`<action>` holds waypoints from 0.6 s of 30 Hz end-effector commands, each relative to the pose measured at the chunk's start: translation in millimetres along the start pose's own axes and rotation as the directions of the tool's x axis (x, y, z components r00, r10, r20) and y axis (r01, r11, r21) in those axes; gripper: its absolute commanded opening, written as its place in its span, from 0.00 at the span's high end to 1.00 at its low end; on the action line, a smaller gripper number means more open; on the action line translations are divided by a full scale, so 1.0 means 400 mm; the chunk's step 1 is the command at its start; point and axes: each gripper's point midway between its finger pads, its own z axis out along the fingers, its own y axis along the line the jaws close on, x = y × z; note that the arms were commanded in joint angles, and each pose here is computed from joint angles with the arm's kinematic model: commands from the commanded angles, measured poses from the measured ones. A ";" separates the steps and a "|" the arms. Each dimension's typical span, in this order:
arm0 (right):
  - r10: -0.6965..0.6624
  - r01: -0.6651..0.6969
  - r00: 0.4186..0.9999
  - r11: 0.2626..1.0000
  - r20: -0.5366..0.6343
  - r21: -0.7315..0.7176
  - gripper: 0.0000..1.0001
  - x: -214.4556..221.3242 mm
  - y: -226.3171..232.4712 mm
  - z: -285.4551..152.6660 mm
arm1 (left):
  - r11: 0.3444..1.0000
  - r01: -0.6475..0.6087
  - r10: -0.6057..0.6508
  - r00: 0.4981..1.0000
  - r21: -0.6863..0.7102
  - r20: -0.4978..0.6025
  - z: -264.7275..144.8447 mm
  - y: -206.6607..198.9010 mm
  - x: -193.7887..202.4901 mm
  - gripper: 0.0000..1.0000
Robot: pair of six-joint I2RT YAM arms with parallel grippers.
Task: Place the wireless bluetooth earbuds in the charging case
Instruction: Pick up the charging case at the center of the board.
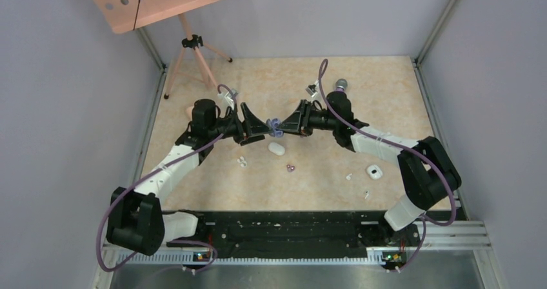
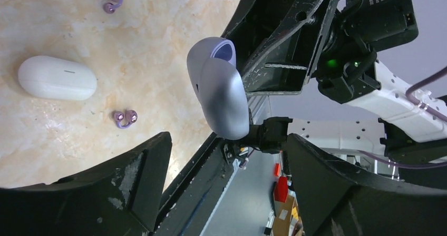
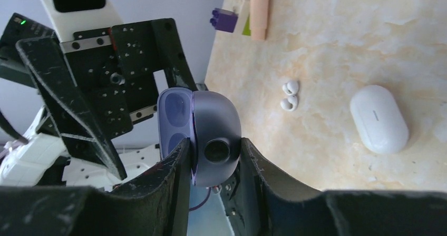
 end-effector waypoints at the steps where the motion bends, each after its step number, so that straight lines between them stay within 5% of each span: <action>1: -0.046 0.045 0.999 0.989 -0.004 -0.141 0.85 -0.010 0.091 -0.018 | 0.993 -0.049 0.043 0.997 0.108 0.056 -0.013 -0.070 -0.026 0.17; 18: -0.035 0.029 0.999 0.979 -0.025 -0.201 0.85 0.008 0.115 -0.015 | 0.987 -0.006 -0.006 0.997 0.160 0.075 -0.008 -0.089 -0.038 0.37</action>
